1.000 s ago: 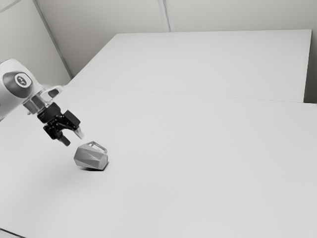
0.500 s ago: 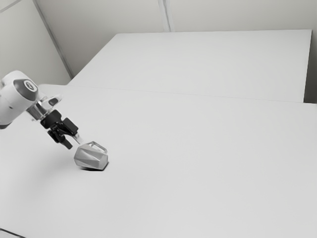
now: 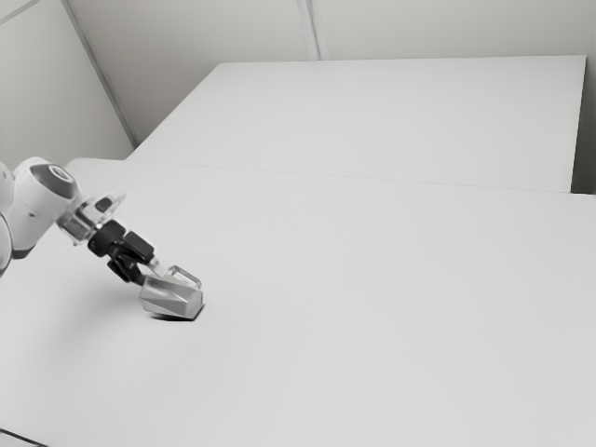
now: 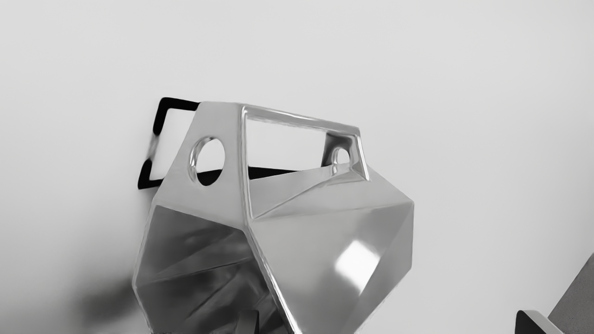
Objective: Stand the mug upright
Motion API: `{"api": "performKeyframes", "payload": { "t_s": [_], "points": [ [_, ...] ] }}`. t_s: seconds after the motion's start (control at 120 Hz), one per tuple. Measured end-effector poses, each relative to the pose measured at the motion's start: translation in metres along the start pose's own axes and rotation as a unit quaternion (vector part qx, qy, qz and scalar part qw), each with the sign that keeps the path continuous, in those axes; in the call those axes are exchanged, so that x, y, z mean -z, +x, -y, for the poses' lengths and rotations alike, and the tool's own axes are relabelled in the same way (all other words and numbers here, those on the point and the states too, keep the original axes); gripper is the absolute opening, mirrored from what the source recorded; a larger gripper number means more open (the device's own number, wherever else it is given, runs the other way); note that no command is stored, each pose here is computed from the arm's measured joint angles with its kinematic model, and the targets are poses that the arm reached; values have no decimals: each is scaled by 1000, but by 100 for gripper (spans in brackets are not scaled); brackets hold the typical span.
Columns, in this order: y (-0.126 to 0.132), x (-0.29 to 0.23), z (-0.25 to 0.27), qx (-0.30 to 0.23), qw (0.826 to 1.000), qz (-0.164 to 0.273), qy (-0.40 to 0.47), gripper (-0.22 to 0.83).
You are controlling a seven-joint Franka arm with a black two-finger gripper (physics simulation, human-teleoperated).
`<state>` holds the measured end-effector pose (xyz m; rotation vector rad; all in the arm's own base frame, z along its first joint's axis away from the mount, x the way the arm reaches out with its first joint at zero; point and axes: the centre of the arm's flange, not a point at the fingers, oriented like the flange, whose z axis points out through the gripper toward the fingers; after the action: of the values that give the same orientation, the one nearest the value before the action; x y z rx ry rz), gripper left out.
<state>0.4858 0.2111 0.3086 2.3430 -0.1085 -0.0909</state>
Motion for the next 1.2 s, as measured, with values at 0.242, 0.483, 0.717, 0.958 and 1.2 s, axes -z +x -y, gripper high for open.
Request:
{"api": "performKeyframes", "payload": {
  "t_s": [0.242, 0.483, 0.717, 0.958, 1.2],
  "points": [
    [-14, -25, 5, 4, 998, 17, -67, 34],
    [-13, -29, 2, -7, 996, 20, -84, -4],
    [-11, -27, -7, -23, 996, 18, -87, -14],
    [15, 2, -69, -80, 995, 47, -31, -17],
    [37, 1, -125, -55, 982, 155, 97, -17]
  ]
}}
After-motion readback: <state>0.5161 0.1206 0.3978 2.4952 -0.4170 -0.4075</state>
